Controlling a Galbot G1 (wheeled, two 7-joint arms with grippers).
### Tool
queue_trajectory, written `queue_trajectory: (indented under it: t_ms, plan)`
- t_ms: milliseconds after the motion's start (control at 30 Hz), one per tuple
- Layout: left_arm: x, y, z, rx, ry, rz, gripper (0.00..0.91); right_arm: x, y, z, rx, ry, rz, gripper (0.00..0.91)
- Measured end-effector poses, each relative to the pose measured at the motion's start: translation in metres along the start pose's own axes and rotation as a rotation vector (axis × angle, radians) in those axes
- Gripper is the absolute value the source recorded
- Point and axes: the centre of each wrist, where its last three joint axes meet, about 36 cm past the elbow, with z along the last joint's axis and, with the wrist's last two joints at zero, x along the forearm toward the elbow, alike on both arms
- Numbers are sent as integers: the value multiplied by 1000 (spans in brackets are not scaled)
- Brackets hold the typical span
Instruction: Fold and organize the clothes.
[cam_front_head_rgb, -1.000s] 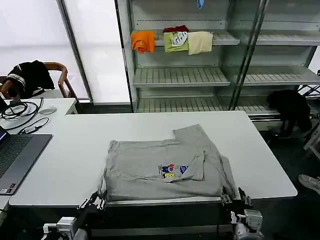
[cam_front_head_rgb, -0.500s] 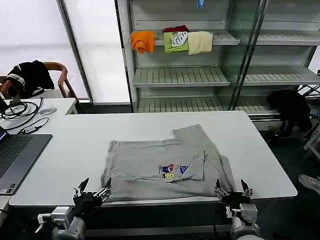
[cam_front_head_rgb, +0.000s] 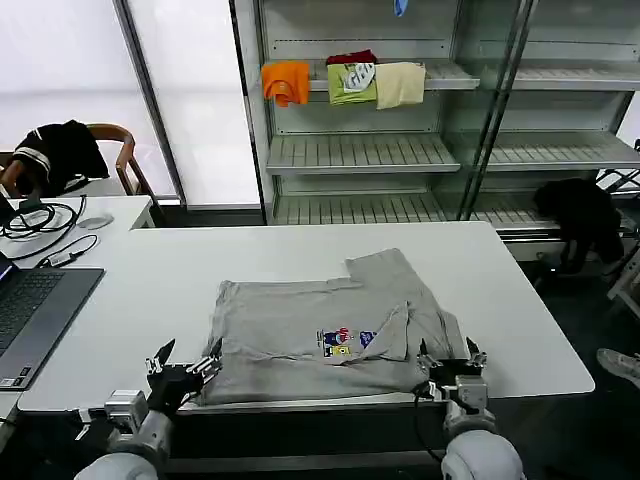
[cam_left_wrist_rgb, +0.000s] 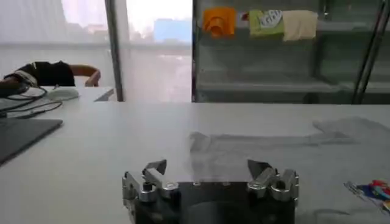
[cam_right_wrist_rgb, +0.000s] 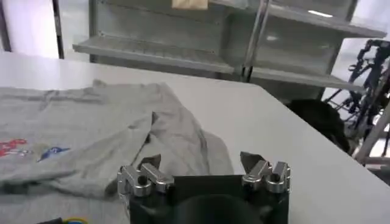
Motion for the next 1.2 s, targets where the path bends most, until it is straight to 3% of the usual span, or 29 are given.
queue_trajectory:
  t_ms: [300, 800, 1200]
  plan:
    - [-25, 2, -6, -2, -15, 36, 907, -51, 16, -22, -31, -21, -5, 907]
    - [-115, 16, -35, -24, -36, 135, 907, -151, 51, -99, -114, -43, -74, 907]
    - [-183, 34, -51, -21, 5, 137, 907, -216, 64, -145, -118, 4, -94, 907]
